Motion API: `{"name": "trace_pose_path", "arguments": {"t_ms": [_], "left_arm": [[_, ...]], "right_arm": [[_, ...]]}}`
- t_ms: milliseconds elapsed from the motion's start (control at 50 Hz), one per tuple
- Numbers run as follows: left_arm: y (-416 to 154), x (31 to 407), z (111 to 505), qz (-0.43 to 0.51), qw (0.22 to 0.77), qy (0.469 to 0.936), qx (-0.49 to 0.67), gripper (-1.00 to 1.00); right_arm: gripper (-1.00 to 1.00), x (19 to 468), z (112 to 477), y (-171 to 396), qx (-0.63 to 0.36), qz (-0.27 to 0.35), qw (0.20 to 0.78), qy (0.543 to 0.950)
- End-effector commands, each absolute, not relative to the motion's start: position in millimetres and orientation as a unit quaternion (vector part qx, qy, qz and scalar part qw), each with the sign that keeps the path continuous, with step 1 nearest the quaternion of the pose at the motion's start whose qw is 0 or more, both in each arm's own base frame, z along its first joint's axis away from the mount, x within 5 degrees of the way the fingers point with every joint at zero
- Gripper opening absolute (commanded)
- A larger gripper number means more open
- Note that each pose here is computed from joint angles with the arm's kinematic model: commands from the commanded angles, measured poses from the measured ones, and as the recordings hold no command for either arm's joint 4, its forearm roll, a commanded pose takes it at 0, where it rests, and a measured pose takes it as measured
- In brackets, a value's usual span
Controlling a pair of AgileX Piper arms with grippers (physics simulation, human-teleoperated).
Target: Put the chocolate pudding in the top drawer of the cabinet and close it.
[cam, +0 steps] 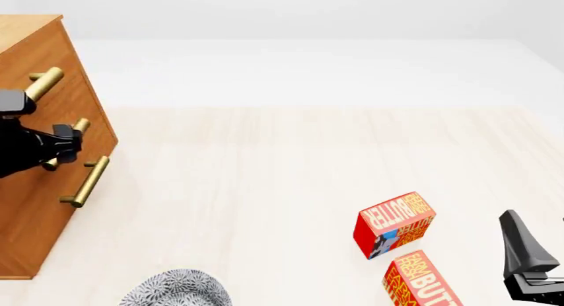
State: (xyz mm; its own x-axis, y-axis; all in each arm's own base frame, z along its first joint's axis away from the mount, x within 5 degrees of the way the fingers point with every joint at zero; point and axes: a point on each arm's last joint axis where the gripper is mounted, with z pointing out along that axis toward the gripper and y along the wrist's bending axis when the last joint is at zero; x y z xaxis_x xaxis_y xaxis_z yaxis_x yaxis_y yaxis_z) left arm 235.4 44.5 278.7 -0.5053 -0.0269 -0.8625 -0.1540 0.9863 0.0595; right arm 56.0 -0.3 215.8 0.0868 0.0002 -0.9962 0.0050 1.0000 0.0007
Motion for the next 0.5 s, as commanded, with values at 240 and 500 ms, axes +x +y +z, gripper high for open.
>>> {"name": "trace_pose_path", "arguments": {"t_ms": [240,500], "left_arm": [[39.7,169.1,333.0,0.06,0.54,0.833,-0.101,1.0],[20.1,80.4,398.3,0.081,0.583,0.804,-0.086,1.0]], "right_arm": [[1.0,56.0,215.8,-0.3,0.002,-0.002,0.737,0.676],[1.0,56.0,215.8,-0.3,0.002,-0.002,0.737,0.676]]}}
